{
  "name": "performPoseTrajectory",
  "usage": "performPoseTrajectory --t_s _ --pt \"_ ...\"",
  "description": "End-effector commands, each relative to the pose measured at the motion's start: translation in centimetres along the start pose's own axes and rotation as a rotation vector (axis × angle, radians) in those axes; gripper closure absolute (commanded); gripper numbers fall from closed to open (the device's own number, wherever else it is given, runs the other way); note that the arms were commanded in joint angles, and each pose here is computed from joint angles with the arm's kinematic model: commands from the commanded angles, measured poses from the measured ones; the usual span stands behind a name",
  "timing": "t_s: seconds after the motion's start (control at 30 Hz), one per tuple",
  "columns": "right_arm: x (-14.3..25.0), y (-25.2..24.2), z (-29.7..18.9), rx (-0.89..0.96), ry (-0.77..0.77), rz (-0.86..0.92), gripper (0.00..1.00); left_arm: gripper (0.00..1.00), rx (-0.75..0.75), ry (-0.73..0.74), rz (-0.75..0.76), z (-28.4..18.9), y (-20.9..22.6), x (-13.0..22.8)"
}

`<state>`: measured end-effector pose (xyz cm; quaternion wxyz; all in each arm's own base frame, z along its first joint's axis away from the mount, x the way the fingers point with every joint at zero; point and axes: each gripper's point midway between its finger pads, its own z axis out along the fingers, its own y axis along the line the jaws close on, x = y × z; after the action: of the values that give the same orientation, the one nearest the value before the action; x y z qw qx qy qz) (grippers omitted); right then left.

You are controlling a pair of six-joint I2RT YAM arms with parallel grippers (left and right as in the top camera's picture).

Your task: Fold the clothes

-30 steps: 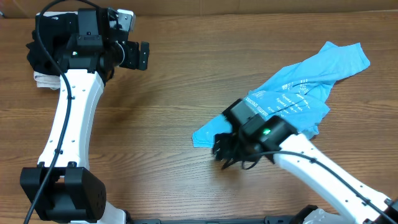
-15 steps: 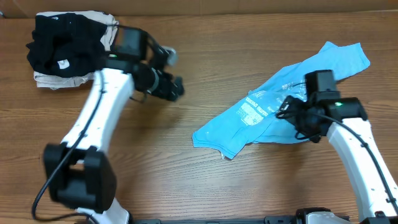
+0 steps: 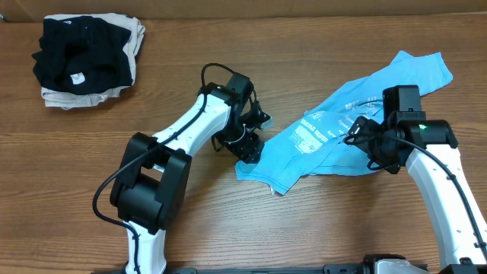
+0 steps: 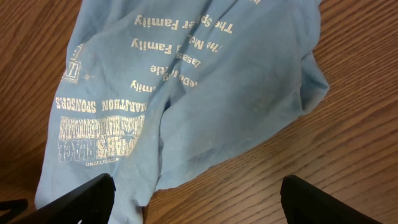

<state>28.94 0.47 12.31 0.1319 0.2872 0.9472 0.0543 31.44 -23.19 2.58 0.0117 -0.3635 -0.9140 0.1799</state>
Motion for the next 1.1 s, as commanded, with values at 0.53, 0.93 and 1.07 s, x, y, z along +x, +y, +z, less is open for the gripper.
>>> performPoseTrajectory --t_s 0.53,0.93,1.07 --pt "-1.3 0.0 -1.3 0.006 -0.066 -0.006 0.11 0.96 -0.175 0.099 0.11 2.5 -0.4 0.4" --pt "-1.1 -0.1 -1.1 0.01 -0.058 -0.005 0.11 0.96 -0.802 -0.106 -0.277 -11.2 14.3 -3.3" --pt "-1.1 -0.2 -0.7 0.019 -0.044 -0.005 0.11 0.88 -0.882 -0.319 -0.355 -16.6 18.1 -6.3"
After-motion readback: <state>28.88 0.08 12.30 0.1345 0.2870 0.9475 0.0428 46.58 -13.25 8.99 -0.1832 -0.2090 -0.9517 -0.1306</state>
